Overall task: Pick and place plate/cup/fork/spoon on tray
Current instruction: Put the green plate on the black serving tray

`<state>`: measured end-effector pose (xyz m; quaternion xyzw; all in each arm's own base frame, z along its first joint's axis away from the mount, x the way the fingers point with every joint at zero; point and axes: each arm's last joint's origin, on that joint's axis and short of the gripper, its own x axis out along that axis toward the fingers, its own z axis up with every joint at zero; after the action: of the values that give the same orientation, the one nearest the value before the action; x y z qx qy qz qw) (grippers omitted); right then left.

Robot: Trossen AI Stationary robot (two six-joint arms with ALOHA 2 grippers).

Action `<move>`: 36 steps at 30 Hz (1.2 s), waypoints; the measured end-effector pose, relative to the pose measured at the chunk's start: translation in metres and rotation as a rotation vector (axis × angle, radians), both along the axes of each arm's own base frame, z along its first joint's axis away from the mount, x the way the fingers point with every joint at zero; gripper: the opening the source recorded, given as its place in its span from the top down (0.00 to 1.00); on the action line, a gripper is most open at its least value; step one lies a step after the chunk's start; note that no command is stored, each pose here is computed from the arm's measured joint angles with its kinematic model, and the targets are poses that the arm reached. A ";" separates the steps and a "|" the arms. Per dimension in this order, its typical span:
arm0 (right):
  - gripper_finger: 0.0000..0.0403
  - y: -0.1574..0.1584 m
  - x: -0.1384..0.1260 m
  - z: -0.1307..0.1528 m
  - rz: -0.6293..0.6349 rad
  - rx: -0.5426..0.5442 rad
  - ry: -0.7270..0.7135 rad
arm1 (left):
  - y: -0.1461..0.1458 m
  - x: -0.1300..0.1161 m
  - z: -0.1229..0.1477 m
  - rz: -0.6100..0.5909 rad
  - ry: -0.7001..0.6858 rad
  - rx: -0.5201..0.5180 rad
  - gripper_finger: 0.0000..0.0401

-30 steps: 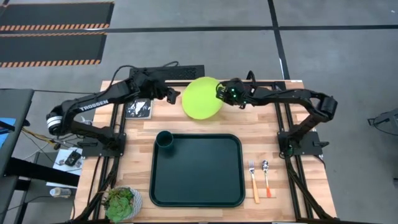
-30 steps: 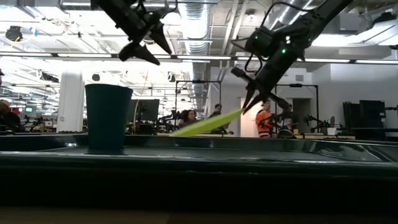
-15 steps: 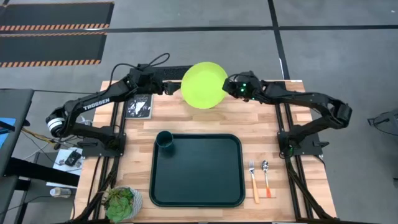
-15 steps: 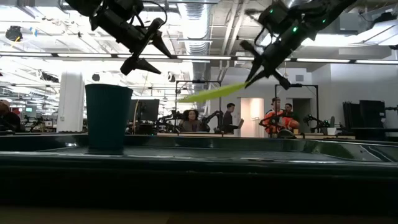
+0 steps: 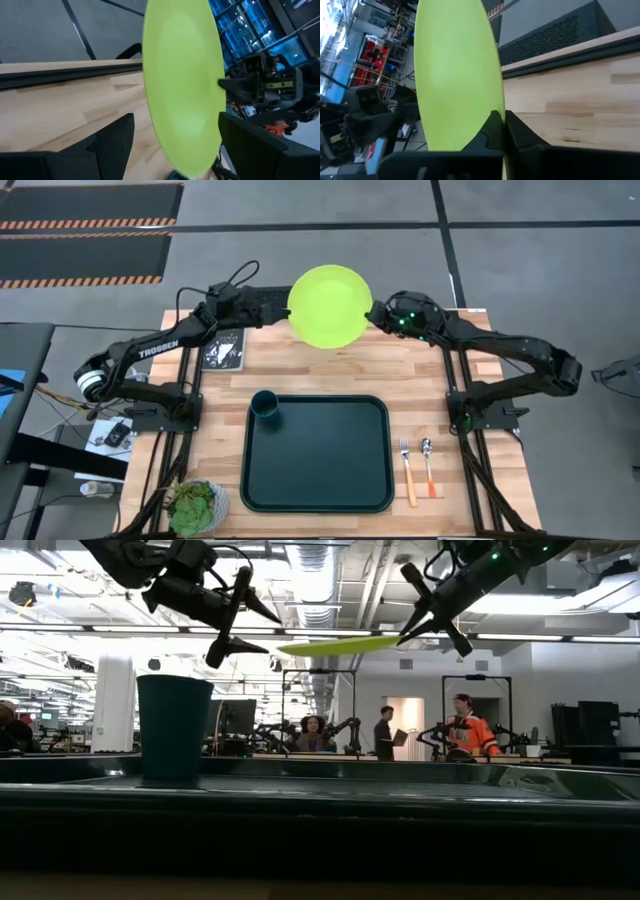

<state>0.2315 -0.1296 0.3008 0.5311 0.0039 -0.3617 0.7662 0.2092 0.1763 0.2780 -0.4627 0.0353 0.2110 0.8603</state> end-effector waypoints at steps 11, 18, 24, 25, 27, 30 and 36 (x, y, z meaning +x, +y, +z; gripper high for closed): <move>0.99 0.012 0.011 0.000 0.060 -0.012 -0.025 | 0.000 0.018 -0.009 -0.047 -0.037 -0.021 0.31; 0.99 0.013 0.012 0.000 0.065 -0.016 -0.018 | -0.005 0.026 -0.011 -0.063 -0.050 -0.017 0.43; 0.99 0.013 0.011 -0.001 0.070 -0.009 -0.003 | -0.004 0.026 -0.011 -0.035 -0.046 -0.029 0.68; 0.99 0.014 0.011 -0.001 0.071 -0.010 -0.002 | -0.004 0.026 -0.011 -0.032 -0.045 -0.028 0.72; 0.99 0.013 0.011 -0.001 0.071 -0.010 -0.002 | -0.004 0.026 -0.011 -0.017 -0.042 -0.025 0.82; 0.99 0.013 0.011 -0.002 0.070 -0.011 0.000 | -0.004 0.026 -0.011 -0.004 -0.040 -0.022 0.95; 0.95 0.014 0.011 -0.003 0.079 -0.020 0.025 | -0.005 0.026 -0.012 -0.013 -0.034 -0.028 0.99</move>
<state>0.2424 -0.1160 0.2977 0.5182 0.0309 -0.3379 0.7851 0.2355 0.1713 0.2660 -0.4781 0.0267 0.1970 0.8555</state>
